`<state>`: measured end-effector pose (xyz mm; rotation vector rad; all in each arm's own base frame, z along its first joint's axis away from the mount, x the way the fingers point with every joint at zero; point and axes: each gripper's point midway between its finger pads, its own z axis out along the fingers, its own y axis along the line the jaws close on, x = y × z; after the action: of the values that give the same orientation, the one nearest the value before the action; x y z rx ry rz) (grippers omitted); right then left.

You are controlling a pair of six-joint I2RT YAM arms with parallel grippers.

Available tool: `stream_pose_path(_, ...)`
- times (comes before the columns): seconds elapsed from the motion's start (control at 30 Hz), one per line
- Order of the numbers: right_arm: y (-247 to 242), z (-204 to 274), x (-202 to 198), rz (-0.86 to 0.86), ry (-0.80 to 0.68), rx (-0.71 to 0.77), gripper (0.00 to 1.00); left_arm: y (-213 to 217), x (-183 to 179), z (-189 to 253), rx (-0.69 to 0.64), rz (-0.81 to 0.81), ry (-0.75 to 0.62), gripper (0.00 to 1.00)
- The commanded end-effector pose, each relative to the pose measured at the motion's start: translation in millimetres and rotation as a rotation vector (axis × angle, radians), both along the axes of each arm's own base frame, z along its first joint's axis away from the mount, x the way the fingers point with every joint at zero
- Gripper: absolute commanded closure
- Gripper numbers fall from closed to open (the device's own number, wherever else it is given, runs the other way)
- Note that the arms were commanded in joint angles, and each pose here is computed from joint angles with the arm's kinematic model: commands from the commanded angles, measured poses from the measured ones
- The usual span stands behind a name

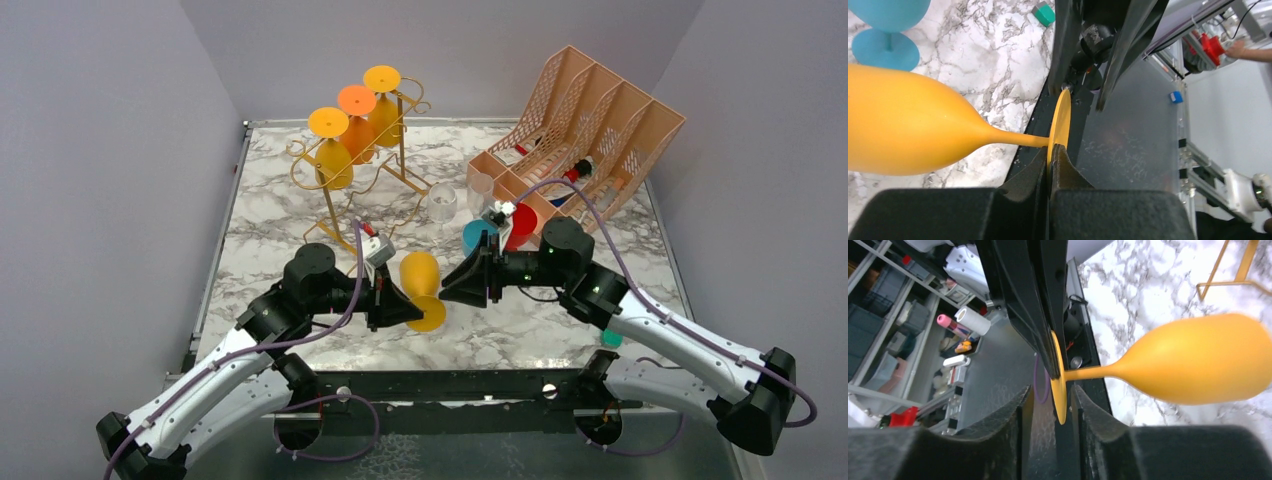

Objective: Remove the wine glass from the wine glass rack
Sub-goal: Place the wine glass at the center of the board.

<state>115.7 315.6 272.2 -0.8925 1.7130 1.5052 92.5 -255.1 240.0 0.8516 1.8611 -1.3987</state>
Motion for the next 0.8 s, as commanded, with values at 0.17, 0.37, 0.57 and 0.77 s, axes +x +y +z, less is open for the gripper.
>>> stream_pose_path(0.17, -27.0, 22.6, 74.4, -0.454, -0.103, -0.126, 0.48, 8.3, -27.5, 15.9, -0.158, -0.227, -0.483, 1.0)
stream_pose_path(0.37, -28.5, 40.4, 79.0, -0.447, -0.093, -0.137, 0.2, 13.3, -36.6, -2.3, -0.182, -0.367, -0.824, 1.0)
stream_pose_path(0.57, -27.4, 30.2, 95.3, -0.263, -0.005, -0.195, 0.2, 13.4, -32.7, -26.5, -0.152, -0.387, -0.888, 1.0)
stream_pose_path(0.77, -4.2, 3.8, 61.2, 0.101, 0.124, -0.206, 0.27, 16.8, -29.4, -35.0, -0.138, -0.362, -0.948, 1.0)
